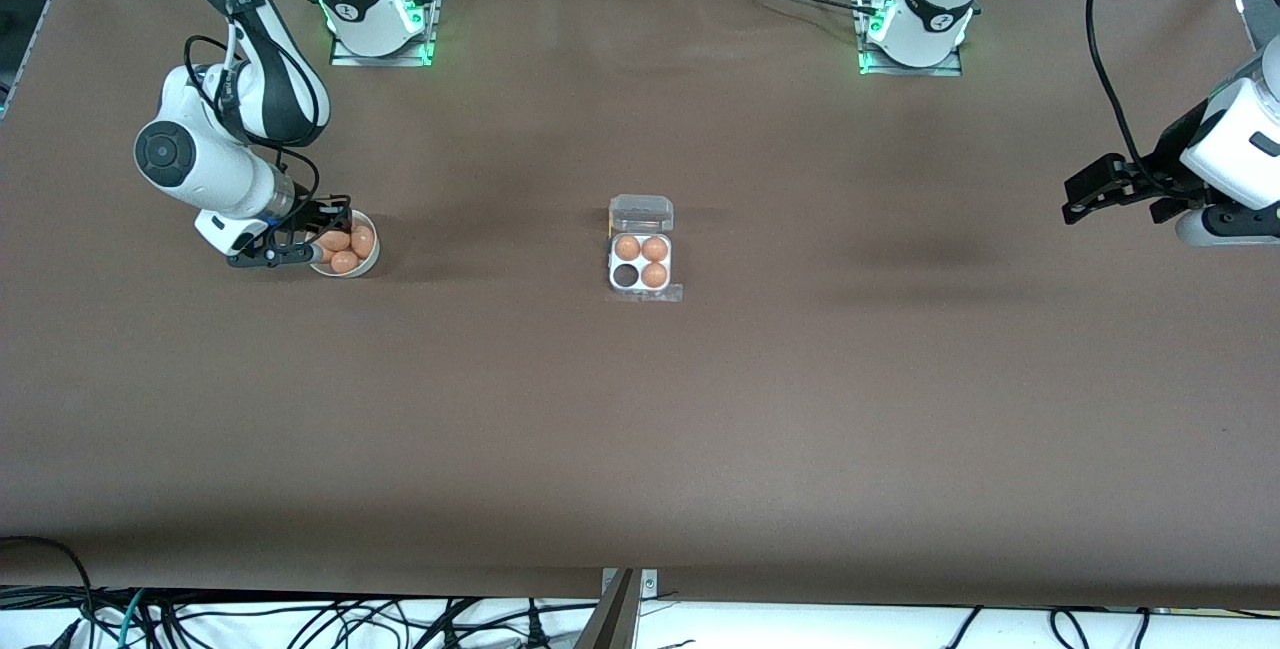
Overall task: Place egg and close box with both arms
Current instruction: 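Close the right gripper on one brown egg and lift it, then carry the egg to the clear carton and lower it into the empty slot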
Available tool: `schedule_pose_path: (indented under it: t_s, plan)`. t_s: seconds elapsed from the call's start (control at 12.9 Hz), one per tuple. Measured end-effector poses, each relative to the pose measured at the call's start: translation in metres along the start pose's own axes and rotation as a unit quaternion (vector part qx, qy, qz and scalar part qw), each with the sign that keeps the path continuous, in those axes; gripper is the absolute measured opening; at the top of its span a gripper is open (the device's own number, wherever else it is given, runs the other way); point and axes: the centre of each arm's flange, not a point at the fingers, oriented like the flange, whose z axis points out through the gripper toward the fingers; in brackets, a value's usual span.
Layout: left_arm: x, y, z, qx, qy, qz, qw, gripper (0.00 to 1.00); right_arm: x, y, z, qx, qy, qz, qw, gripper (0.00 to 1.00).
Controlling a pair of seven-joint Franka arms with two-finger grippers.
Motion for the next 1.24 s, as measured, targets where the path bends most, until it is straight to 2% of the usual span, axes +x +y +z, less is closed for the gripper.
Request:
schedule_pose_path:
  t_s: [0.39,0.93,1.08,1.24]
  plan:
    - [0.000,0.000,0.000,0.000,0.000,0.000,1.000,1.00,0.008,-0.002,-0.024,-0.002,-0.001,0.005,1.000,0.46]
    - [0.000,0.000,0.000,0.000,0.000,0.000,1.000,1.00,0.018,-0.002,-0.201,-0.009,-0.045,0.015,0.999,0.46]
    - [0.000,0.000,0.000,0.000,0.000,0.000,1.000,1.00,0.017,-0.003,-0.250,-0.009,-0.049,0.017,0.999,0.46]
    - [0.000,0.000,0.000,0.000,0.000,0.000,1.000,1.00,0.016,-0.005,-0.286,-0.009,-0.041,0.028,0.999,0.46]
